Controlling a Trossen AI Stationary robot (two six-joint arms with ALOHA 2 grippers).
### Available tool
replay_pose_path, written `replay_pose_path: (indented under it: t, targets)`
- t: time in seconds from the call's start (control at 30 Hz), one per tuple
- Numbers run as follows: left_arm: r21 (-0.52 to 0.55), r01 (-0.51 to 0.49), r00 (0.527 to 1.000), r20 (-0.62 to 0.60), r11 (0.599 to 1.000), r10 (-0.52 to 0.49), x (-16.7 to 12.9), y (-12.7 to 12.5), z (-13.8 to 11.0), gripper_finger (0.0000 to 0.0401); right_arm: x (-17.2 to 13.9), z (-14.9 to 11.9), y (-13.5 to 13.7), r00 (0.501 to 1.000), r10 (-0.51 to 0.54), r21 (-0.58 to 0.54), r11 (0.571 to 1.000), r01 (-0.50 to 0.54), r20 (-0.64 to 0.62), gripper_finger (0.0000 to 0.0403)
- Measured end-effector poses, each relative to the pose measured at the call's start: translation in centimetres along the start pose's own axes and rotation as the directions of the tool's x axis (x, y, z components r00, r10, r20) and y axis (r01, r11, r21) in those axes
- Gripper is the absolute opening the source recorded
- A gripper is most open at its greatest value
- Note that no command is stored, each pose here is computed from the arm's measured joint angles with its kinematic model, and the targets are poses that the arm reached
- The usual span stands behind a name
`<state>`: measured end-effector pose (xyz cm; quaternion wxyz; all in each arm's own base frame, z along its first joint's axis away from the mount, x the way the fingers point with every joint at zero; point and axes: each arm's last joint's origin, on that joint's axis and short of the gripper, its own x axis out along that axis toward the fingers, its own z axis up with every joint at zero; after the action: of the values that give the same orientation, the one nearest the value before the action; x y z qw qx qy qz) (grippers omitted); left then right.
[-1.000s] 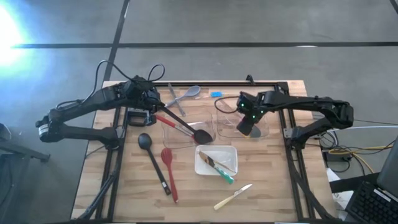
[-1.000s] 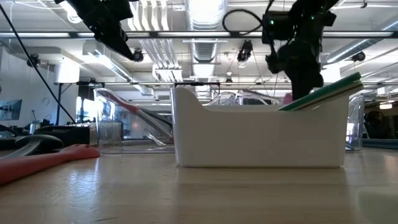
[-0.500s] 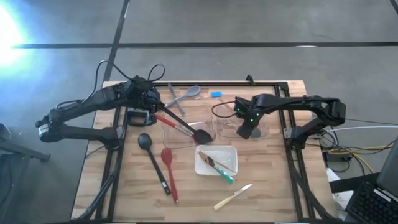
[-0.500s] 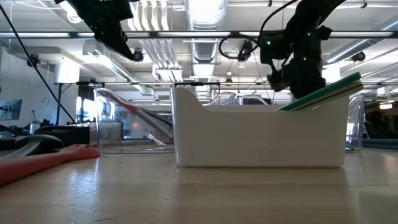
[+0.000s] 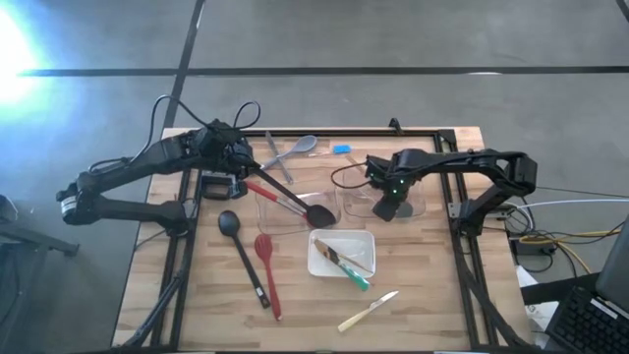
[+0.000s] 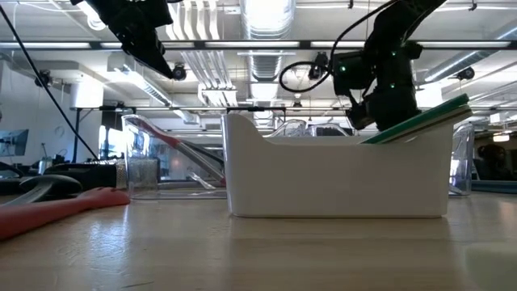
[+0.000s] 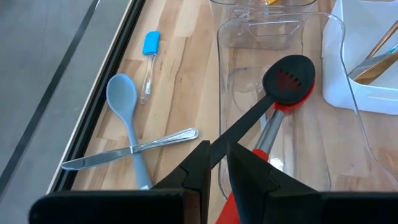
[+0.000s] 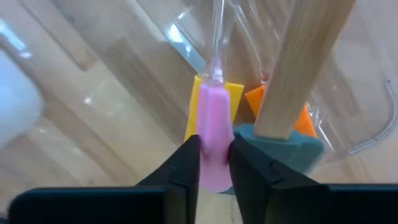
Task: Pick & Place Kitchen Items
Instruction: Put the pink spatula into the right transparent bin, then put the silver table knife into the white bin
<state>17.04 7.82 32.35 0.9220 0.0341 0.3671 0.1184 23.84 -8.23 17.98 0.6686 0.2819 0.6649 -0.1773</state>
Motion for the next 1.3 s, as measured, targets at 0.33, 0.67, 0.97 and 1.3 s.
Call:
replay_pose_path:
  t: [0.33,0.67,0.97,1.3]
  targets:
    - [0.0,-0.021,1.0,0.023,1.0,0.021,0.2,0.2,0.3,0.0058,-6.2,1.0,1.3,0.993,0.046,-0.079,0.996,-0.038,0.11,0.0127]
    - [0.062,-0.268,0.962,-0.028,0.961,0.27,4.4,4.4,1.9,0.0058,-12.7,0.3,1.5,0.922,-0.056,-0.148,0.982,0.121,0.382,0.0131]
    - [-0.044,-0.205,0.952,-0.242,0.978,0.188,8.5,11.2,3.2,0.0058,-14.8,-1.2,1.0,0.862,-0.114,-0.109,0.975,0.192,0.495,0.0134]
    - [-0.045,-0.065,0.903,-0.427,0.997,0.04,11.5,14.7,4.9,0.0143,-14.4,-0.5,1.2,0.857,-0.114,-0.161,0.962,0.222,0.503,0.0137]
